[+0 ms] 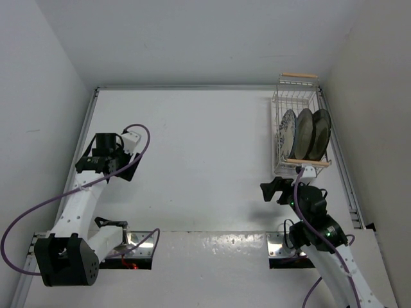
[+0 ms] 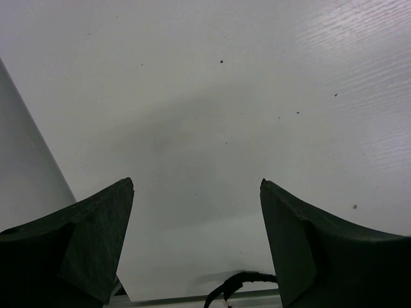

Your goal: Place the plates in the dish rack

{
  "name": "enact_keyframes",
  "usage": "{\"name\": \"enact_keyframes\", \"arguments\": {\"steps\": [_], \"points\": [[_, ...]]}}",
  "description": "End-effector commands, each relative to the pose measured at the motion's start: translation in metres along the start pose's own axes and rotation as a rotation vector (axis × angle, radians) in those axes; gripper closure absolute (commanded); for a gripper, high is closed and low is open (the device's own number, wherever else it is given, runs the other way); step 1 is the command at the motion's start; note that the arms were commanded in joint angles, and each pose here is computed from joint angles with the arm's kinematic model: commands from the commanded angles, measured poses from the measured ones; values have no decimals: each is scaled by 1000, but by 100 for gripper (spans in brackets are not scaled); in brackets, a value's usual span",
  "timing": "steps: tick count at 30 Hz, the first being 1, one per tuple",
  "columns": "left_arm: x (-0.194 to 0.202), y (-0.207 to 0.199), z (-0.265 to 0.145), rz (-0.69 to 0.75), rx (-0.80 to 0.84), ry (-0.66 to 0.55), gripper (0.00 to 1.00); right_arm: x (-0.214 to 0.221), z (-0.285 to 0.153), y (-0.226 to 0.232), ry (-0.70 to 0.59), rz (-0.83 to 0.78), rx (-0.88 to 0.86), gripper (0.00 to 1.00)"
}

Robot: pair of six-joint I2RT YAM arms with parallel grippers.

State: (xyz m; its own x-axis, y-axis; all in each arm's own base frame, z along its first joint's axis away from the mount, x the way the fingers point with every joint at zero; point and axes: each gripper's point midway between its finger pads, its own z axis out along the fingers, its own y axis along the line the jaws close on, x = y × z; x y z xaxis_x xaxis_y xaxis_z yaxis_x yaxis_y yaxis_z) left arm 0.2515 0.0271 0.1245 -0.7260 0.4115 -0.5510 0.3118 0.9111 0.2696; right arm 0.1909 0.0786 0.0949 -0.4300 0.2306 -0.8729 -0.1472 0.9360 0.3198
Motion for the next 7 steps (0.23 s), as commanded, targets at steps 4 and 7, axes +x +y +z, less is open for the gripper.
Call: {"name": "enact_keyframes", "arguments": {"steps": [4,7], "points": [[-11,-1,-3,2,4,-52,16,-11,-2,-1,-38,25,17,0],[-13,-1,-5,13,7,-66,16,-11,-2,0,-28,23,18,0]]}}
